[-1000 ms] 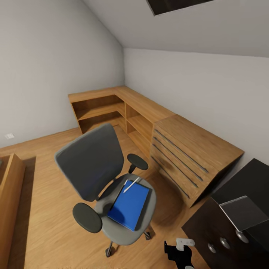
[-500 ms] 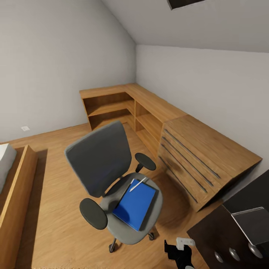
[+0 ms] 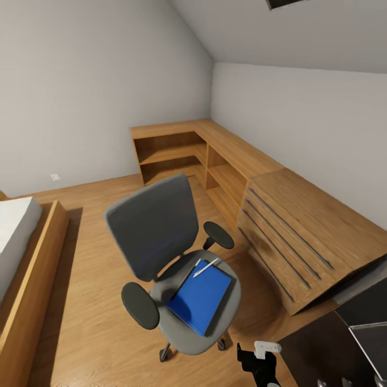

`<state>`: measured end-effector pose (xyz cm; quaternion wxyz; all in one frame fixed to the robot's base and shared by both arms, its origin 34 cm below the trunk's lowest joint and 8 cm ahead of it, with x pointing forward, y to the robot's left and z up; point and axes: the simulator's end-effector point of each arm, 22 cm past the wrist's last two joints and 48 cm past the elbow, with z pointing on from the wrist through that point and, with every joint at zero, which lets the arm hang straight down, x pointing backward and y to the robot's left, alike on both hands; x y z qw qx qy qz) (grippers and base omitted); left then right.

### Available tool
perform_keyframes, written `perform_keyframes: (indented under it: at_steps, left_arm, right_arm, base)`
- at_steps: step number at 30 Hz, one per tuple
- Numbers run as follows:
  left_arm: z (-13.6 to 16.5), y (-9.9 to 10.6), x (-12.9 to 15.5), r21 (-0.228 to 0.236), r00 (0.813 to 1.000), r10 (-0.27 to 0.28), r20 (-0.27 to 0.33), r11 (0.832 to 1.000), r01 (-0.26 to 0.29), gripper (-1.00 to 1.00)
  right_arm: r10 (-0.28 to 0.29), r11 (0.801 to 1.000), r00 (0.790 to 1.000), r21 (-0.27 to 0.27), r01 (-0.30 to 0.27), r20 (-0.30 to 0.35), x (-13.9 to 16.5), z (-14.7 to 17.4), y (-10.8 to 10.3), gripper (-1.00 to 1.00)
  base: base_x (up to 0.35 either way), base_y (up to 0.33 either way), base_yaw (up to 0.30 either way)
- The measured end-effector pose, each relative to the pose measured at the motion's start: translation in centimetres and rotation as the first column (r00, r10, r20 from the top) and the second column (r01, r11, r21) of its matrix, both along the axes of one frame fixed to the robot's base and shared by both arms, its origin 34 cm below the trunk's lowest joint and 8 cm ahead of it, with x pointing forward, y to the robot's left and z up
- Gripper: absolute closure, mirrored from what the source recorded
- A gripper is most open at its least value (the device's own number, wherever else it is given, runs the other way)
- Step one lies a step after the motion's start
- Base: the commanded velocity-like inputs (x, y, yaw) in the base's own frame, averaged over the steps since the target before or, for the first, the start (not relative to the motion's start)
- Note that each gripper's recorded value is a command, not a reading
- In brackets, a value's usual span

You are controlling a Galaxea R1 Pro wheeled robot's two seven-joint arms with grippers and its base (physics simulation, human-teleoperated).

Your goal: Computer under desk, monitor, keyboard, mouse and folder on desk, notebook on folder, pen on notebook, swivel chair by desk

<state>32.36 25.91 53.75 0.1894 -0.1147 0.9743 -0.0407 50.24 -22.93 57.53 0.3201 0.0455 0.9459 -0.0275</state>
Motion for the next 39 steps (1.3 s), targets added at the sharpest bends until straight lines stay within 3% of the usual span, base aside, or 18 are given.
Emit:
perform_keyframes:
  at_steps: [27,39]
  left_arm:
    - [0.8,0.0,1.6,0.001,0.999,0.005,0.042,1.0,-0.005,-1.0]
    - [1.2,-0.2,2.3,-0.003,0.998,0.003,0.06,1.0,-0.003,-1.0]
  right_arm:
    - [-0.004,1.0,0.999,-0.001,0.005,0.049,1.5,1.6,0.0,-1.0]
    - [-0.008,1.0,0.995,-0.002,0.008,0.104,1.8,2.7,-0.1,-1.0]
  base:
    - [0.0,0.0,0.084]
    - [0.0,0.0,0.003]
